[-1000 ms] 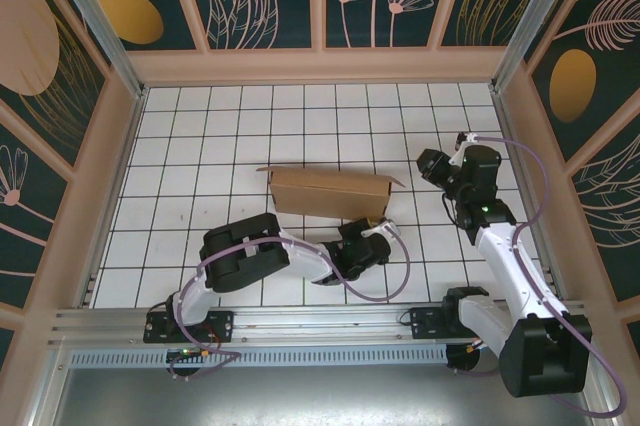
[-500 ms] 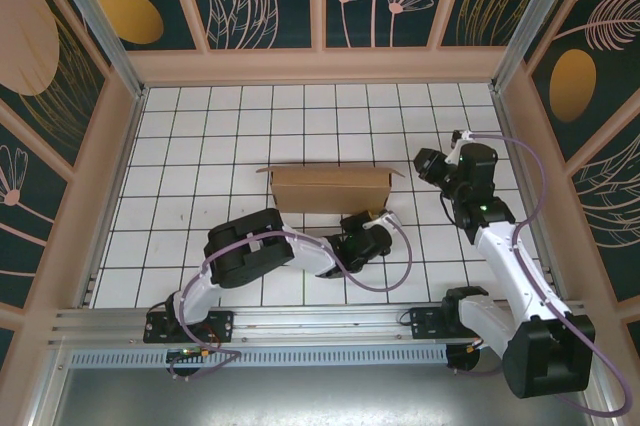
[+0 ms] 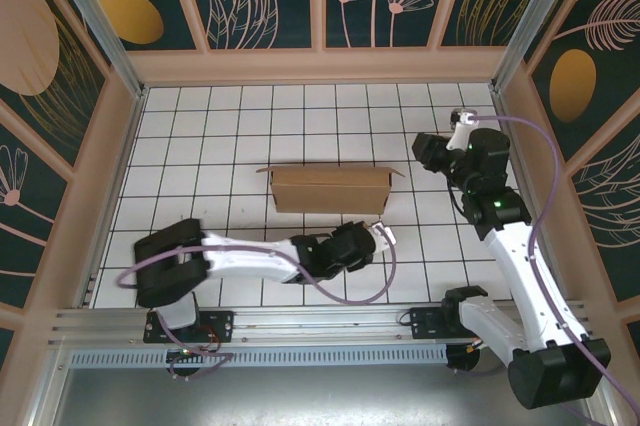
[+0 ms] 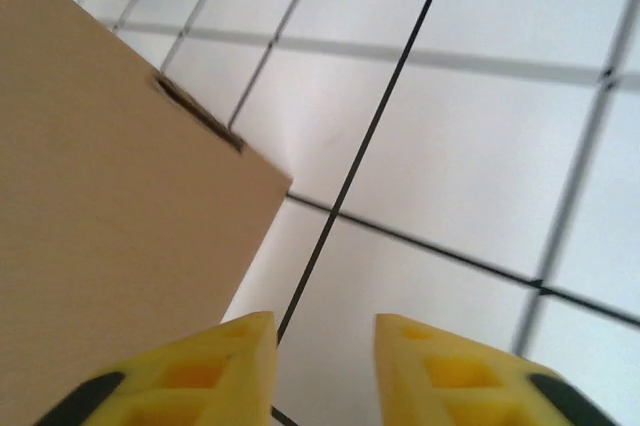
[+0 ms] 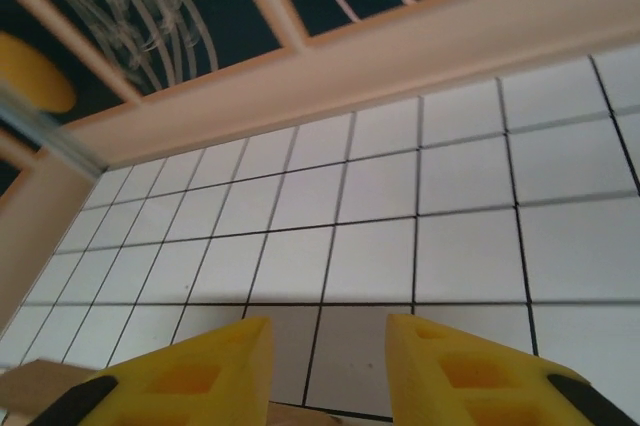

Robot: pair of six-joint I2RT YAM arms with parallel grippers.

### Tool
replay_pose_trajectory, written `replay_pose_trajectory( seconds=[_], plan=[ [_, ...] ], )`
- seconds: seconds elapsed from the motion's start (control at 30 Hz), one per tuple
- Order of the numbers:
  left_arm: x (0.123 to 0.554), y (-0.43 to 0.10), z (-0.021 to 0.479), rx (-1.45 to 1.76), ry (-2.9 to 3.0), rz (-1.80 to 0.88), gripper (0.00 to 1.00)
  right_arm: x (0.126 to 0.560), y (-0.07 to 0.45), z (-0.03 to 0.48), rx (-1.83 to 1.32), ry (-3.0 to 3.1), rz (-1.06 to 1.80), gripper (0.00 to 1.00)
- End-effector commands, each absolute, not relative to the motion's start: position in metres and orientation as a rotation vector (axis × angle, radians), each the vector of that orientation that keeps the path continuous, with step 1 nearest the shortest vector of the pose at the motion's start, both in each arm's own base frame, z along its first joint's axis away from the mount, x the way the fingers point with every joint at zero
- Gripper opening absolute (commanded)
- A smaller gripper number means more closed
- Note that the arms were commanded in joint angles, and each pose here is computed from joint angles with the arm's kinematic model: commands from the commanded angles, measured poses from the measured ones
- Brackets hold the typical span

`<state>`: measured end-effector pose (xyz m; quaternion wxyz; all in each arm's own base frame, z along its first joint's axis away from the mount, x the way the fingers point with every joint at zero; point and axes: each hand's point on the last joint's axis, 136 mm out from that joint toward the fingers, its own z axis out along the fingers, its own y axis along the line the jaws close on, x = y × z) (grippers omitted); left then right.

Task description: Fold the paper box

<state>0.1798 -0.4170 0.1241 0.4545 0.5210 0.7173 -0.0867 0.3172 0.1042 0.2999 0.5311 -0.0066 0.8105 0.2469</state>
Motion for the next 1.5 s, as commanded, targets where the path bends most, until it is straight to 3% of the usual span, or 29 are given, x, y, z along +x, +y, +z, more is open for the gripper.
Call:
replay_pose_trajectory(
  seconds=[0.0,0.2,0.3,0.47,0.57,0.7,0.9,1.47],
  plan=[
    [0.164,-0.385,0.151,1.301,1.819,-0.318,0.36,0.305,0.123,0.323,-0.245,1.872,0.586,0.36],
    [0.205,-0.312,0.225,1.052,1.767,-0.386,0.38,0.261,0.164,0.359,-0.574,1.609,0.694,0.37],
    [0.222,-0.276,0.251,0.948,1.669,-0.352,0.47,0.242,0.179,0.359,-0.749,1.494,0.725,0.35],
    [0.249,-0.229,0.271,0.847,1.592,-0.232,0.57,0.258,0.172,0.342,-0.808,1.512,0.553,0.33],
    [0.262,-0.205,0.259,0.890,1.558,-0.077,0.62,0.262,0.168,0.337,-0.878,1.519,0.436,0.35],
    [0.278,-0.176,0.261,0.844,1.559,-0.058,0.63,0.269,0.164,0.343,-0.902,1.507,0.332,0.37],
    [0.281,-0.153,0.243,0.919,1.554,-0.045,0.70,0.266,0.174,0.346,-0.932,1.493,0.339,0.38],
    [0.315,-0.166,0.218,1.088,1.636,-0.019,0.63,0.252,0.172,0.326,-0.941,1.528,0.334,0.37]
  ],
)
